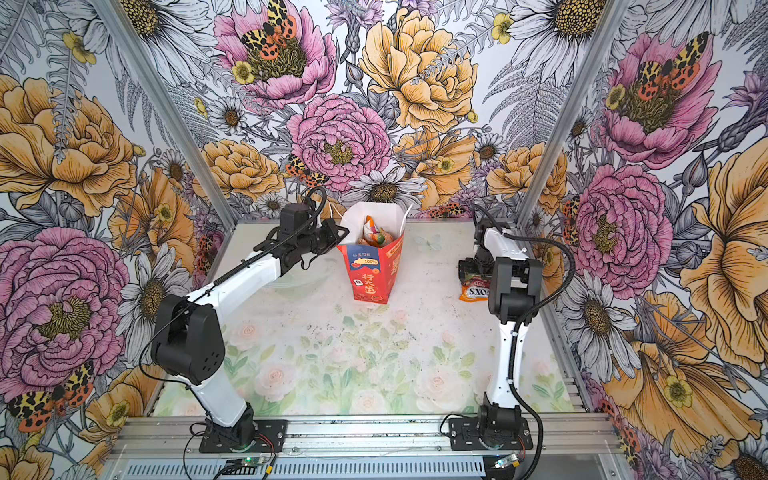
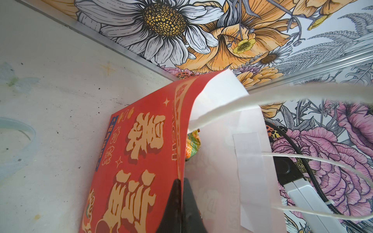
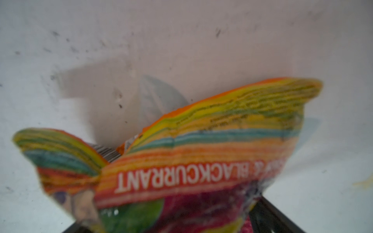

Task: Place the snacks into the paper bag
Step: 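Close the right gripper on the FOX'S candy bag, then lift the FOX'S candy bag with the right gripper and swing toward the red bag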

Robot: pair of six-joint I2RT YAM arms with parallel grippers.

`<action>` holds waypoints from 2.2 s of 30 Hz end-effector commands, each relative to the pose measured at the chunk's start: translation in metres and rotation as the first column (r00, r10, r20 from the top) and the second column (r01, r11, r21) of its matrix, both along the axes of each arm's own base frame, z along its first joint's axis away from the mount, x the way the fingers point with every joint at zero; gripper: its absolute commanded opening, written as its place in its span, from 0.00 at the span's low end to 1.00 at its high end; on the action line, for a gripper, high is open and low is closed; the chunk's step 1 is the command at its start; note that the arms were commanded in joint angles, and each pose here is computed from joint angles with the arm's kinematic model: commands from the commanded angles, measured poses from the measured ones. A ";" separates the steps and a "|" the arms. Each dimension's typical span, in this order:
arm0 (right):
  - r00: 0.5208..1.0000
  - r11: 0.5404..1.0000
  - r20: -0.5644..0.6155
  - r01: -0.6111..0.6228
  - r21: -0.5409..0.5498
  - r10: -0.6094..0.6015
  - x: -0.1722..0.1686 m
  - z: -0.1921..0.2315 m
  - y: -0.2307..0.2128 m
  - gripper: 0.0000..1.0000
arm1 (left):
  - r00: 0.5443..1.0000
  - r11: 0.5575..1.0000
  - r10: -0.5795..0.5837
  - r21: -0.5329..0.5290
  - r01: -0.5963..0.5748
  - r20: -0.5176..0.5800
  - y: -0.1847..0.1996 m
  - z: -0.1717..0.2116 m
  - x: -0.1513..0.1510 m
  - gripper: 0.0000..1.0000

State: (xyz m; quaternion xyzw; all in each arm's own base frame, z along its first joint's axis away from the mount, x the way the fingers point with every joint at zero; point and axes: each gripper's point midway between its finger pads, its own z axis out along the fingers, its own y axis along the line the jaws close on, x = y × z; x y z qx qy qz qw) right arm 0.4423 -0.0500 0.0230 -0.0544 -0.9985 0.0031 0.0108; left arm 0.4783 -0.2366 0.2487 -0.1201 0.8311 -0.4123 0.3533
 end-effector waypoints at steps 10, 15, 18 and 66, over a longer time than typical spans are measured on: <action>0.993 0.999 -0.113 -0.029 -0.012 0.028 -0.020 -0.024 0.008 0.65 | 1.000 1.000 0.013 -0.005 -0.013 0.007 0.006 0.002 0.002 0.00; 0.995 1.000 -0.100 -0.026 -0.001 0.025 -0.018 -0.020 0.009 0.50 | 1.000 1.000 0.021 -0.005 -0.021 0.009 0.010 0.003 0.002 0.00; 0.995 1.000 -0.096 -0.024 0.012 0.025 -0.017 -0.019 0.012 0.41 | 1.000 1.000 0.023 -0.006 -0.023 0.009 0.011 0.002 0.001 0.00; 0.473 0.818 0.856 -0.396 0.418 -0.209 0.048 0.447 0.189 0.00 | 1.000 1.000 0.018 -0.015 -0.017 0.023 0.009 0.009 -0.001 0.00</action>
